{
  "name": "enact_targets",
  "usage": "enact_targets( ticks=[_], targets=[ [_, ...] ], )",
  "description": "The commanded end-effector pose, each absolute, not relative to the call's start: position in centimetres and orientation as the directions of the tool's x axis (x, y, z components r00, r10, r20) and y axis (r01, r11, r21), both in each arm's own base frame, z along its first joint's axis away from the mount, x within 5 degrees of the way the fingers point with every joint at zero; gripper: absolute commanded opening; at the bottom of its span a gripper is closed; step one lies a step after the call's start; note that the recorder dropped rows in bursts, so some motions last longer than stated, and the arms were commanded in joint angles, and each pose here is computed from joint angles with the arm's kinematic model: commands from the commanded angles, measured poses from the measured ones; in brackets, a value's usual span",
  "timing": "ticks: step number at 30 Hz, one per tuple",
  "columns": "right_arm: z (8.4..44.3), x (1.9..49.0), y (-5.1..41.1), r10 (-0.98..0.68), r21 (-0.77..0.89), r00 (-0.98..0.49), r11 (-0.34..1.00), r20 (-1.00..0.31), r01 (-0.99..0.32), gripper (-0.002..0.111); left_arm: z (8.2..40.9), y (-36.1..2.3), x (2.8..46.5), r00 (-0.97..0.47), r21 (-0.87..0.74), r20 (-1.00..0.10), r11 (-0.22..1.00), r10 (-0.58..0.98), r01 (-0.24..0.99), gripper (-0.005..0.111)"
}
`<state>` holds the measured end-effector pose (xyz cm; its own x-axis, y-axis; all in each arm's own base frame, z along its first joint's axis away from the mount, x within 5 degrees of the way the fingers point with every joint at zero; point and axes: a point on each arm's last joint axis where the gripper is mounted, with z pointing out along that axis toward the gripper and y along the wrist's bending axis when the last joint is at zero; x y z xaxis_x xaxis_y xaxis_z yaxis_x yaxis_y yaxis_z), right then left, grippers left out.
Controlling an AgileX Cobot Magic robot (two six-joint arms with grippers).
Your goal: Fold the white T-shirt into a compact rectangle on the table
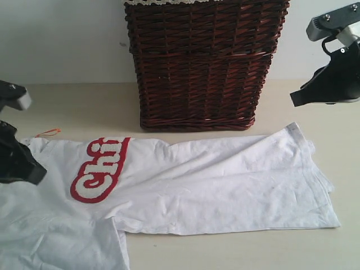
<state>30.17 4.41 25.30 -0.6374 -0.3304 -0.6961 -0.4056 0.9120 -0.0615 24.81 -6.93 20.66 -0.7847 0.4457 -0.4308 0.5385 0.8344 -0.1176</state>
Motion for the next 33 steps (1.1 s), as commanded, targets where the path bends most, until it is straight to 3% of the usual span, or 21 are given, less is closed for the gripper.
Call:
enact_targets(
  ticks=[1,9,17,33],
  targets=[
    [26.0,29.7,4.9,-0.292,0.028,-0.68,0.908,-0.673,-0.418,0.0,18.7,-9.8,22.4,-0.761,-0.175,-0.368,0.764,0.534,0.621,0.0],
    [26.0,29.5,5.2,-0.255,0.093,-0.706,0.905,-0.661,-0.415,0.0,15.0,-13.8,19.9,-0.773,-0.251,-0.203,0.731,0.601,0.634,0.0],
    [26.0,29.5,5.3,-0.244,0.104,-0.708,0.906,-0.663,-0.41,0.0,11.0,-14.1,18.6,-0.805,-0.251,-0.055,0.772,0.59,0.584,0.0],
    [25.9,29.4,5.3,-0.247,0.102,-0.708,0.906,-0.661,-0.411,0.0,10.5,-12.3,15.9,-0.803,-0.246,0.22,0.828,0.554,0.504,0.0]
  ],
)
